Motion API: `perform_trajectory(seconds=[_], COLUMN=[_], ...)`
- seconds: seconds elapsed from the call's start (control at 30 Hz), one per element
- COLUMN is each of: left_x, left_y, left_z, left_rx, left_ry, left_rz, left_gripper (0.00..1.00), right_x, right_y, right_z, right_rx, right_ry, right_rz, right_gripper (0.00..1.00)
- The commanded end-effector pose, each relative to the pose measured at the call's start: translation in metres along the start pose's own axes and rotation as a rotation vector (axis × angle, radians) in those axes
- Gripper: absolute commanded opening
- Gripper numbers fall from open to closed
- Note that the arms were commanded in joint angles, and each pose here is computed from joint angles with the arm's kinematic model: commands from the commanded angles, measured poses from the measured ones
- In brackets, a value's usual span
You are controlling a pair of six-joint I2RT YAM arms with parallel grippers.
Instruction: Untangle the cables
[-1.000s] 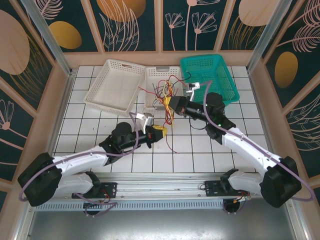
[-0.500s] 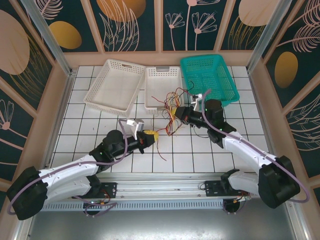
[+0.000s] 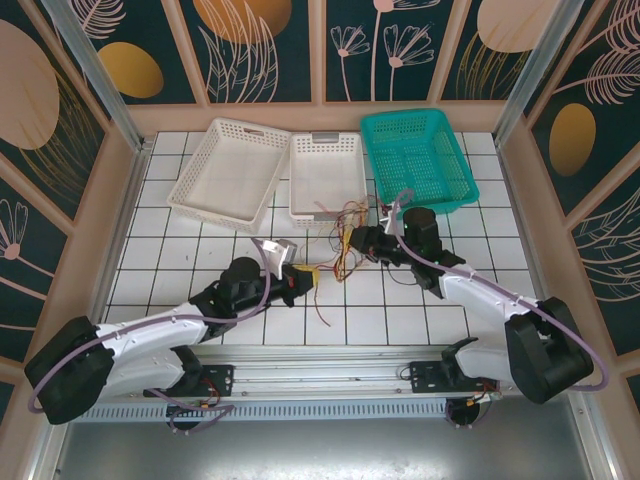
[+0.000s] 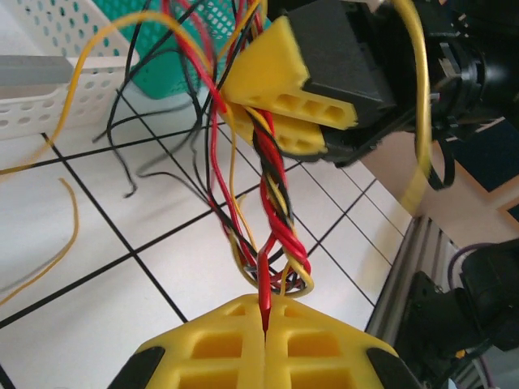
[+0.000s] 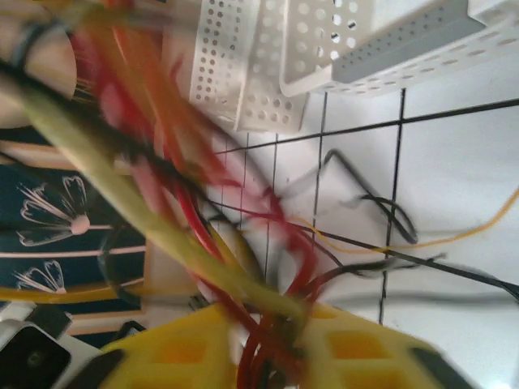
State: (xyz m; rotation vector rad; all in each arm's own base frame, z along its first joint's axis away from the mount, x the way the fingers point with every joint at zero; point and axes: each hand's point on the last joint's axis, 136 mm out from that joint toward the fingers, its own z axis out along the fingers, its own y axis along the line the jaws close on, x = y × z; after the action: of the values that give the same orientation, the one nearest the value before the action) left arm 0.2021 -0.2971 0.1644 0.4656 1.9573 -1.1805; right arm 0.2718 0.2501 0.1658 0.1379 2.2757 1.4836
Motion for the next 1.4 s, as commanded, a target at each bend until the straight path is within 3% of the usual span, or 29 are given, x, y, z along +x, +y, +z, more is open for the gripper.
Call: perform_trajectory(seconds=[0.0,0.2,0.43,0.7,0.9,1.37], left_x=[-0.022,-0.027,-0.028,-0.027,-0.033,-0.039], left_y=[-0.007,-0.004,0.006,0.011,0.006,0.000], left_z=[0.003,0.005,0.006,0.009,0.014,0.008], left_rx=[0.004,-0.021,-0.093,-0.121,-0.104,-0.082], left_ry=[-0.063,-0.073,-0.059,-0.046,-0.047,-0.079], left_rz=[-0.004,-0.010,-0.032,-0.050,-0.057,-0.079], left_gripper=[0.00,0.00,0.00,0.00,0.00,0.00], right_x=[0.005,0.003,-0.004,0.017,0.051,0.052], right_y=[-0.009,0.002,0.025,0.054,0.061,0.025], right_z=[-0.001,-0.007,-0.027,-0.026,0.003,0.011], right_rx=[0.012,0.015,0.029,-0.049,-0.065,0.084], right_ry=[0.020,0.021,-0.011,0.021,0.127,0.079], right_rz=[-0.025,-0.074,-0.161,-0.223,-0.244,-0.157], right_gripper=[0.35,0.63,0.77,0.74,0.60,0.50])
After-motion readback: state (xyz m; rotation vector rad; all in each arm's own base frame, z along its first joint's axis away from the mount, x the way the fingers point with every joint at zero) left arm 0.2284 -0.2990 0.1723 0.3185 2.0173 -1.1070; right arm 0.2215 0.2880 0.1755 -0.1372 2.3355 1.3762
